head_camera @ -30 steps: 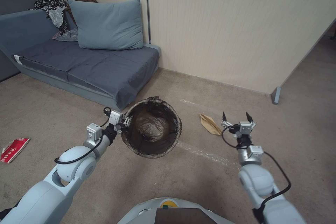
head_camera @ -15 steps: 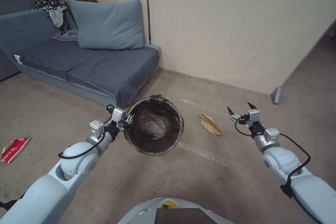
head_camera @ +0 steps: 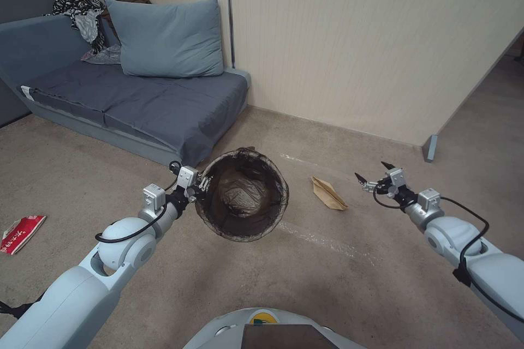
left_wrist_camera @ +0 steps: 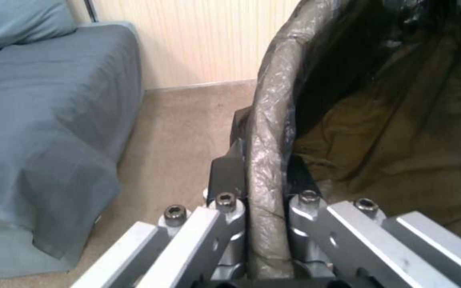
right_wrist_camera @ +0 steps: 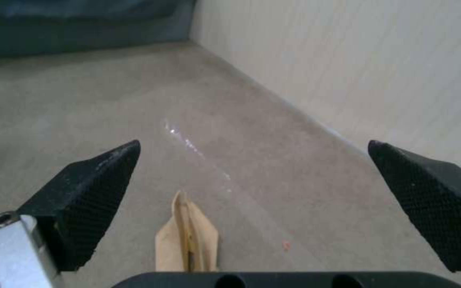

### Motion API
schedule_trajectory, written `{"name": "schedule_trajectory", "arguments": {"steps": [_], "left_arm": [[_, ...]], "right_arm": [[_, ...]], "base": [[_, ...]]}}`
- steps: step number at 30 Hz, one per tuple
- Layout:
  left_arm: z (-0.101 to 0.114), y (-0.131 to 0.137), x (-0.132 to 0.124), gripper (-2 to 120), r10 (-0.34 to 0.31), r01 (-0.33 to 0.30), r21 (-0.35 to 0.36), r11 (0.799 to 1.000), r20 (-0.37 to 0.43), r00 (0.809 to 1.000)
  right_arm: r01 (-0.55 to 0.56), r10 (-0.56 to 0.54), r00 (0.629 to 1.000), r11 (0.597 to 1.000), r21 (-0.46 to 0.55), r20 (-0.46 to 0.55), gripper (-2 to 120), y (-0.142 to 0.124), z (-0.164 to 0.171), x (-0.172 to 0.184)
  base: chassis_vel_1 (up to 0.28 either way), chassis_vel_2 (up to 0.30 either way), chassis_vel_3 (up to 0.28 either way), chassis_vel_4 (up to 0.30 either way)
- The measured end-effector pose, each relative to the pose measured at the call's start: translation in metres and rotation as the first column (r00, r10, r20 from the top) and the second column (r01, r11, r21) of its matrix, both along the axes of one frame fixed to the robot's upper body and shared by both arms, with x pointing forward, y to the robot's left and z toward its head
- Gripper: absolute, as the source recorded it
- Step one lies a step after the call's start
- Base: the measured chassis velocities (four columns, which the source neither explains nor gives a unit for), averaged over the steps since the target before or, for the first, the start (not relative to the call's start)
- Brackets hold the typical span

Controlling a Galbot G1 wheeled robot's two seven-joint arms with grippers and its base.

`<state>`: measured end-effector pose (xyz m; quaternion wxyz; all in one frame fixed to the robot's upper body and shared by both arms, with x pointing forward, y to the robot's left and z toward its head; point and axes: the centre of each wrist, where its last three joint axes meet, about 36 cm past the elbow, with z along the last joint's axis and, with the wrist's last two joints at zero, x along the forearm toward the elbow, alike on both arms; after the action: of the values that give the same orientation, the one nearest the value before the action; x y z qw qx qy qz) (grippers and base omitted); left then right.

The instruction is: Pick up the trash bin, then pick up the garbage from the floor and place it into the trash bin.

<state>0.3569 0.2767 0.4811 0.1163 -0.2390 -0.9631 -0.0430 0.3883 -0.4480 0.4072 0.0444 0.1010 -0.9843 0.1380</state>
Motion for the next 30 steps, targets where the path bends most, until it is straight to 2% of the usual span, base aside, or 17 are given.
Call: {"name": "schedule_trajectory", "arguments": {"steps": [5, 7, 10, 12, 16, 20, 30], "left_arm": [[0.000, 0.000, 0.001, 4, -0.003, 0.003, 0.000, 1.000, 0.002, 1.000], [0.001, 0.000, 0.001, 4, -0.004, 0.004, -0.001, 1.000, 0.005, 1.000], [0.001, -0.001, 0.002, 4, -0.008, 0.008, -0.003, 1.000, 0.006, 1.000], [0.001, -0.002, 0.002, 4, -0.008, 0.008, -0.004, 1.000, 0.008, 1.000], [0.004, -0.001, 0.002, 4, -0.009, 0.009, -0.008, 1.000, 0.012, 1.000], [0.006, 0.000, 0.002, 4, -0.008, 0.008, -0.012, 1.000, 0.013, 1.000], [0.009, 0.000, 0.003, 4, -0.009, 0.009, -0.021, 1.000, 0.022, 1.000]], "right_arm": [[-0.043, 0.042, 0.997, 0.999, -0.020, -0.071, 100, -0.017, -0.002, 0.012], [-0.087, 0.082, 0.989, 0.996, -0.032, -0.120, 100, -0.028, -0.009, 0.030], [-0.124, 0.118, 0.981, 0.992, -0.030, -0.154, 100, -0.030, -0.019, 0.042], [-0.150, 0.142, 0.974, 0.988, -0.029, -0.177, 100, -0.030, -0.027, 0.046], [-0.236, 0.223, 0.940, 0.971, -0.021, -0.258, 100, -0.018, -0.066, 0.061], [-0.264, 0.247, 0.923, 0.964, -0.019, -0.294, 100, -0.008, -0.085, 0.070], [-0.288, 0.252, 0.902, 0.956, -0.053, -0.351, 100, -0.001, -0.106, 0.096]], "base": [[0.000, 0.000, 0.000, 0.000], [0.000, 0.000, 0.000, 0.000], [0.000, 0.000, 0.000, 0.000], [0.000, 0.000, 0.000, 0.000], [0.000, 0.000, 0.000, 0.000], [0.000, 0.000, 0.000, 0.000], [0.000, 0.000, 0.000, 0.000]]}}
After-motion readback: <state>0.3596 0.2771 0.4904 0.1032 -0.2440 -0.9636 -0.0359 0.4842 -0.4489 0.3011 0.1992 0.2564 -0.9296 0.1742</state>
